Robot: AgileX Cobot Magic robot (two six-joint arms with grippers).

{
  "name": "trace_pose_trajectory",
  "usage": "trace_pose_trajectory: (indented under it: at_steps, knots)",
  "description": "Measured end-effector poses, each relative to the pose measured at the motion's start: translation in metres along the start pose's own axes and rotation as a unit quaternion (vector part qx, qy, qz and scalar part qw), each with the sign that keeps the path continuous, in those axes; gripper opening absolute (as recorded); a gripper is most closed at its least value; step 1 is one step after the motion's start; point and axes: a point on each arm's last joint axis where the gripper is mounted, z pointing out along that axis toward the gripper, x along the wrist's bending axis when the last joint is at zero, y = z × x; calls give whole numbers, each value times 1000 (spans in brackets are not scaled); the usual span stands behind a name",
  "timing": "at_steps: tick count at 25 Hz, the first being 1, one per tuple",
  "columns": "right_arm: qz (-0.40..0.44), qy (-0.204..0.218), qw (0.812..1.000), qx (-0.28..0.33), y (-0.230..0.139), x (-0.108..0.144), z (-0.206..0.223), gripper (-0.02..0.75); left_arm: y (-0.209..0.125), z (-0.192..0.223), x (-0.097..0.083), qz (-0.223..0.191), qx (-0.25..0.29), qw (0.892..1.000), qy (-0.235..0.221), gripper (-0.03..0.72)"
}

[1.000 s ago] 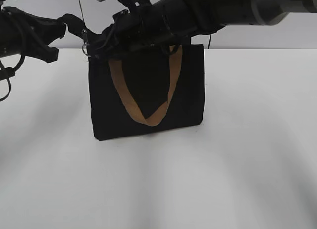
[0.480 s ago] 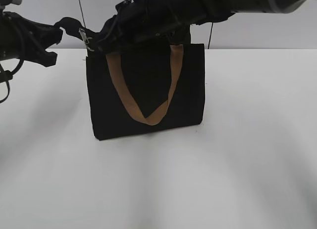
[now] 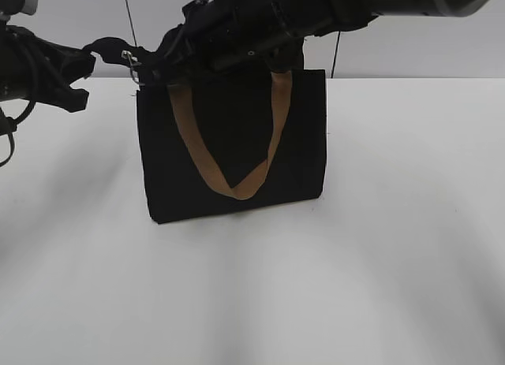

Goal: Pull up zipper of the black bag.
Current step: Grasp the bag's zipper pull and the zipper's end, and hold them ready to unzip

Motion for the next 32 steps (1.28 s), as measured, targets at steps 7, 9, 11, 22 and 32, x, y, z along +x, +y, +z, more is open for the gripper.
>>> trace_pose_trajectory:
  at_steps: [7,9,11,22,32]
  knots:
    - [-5,-1,1000,-14,11,5,-11,-15,-1,0,0,0,4,1000,1,13]
    - [-8,-6,1000,-20,14,5,-14,-15,-1,0,0,0,4,1000,0,13]
    - [-9,-9,1000,-20,15,5,-15,-15,-1,0,-1,0,5,1000,0,13]
    - [31,-62,997,-33,11,-30,-32,-15,-7,-1,1,2,46,999,15,13]
    - [27,-79,996,-7,4,-40,-37,-15,-13,-2,3,-2,83,996,29,13]
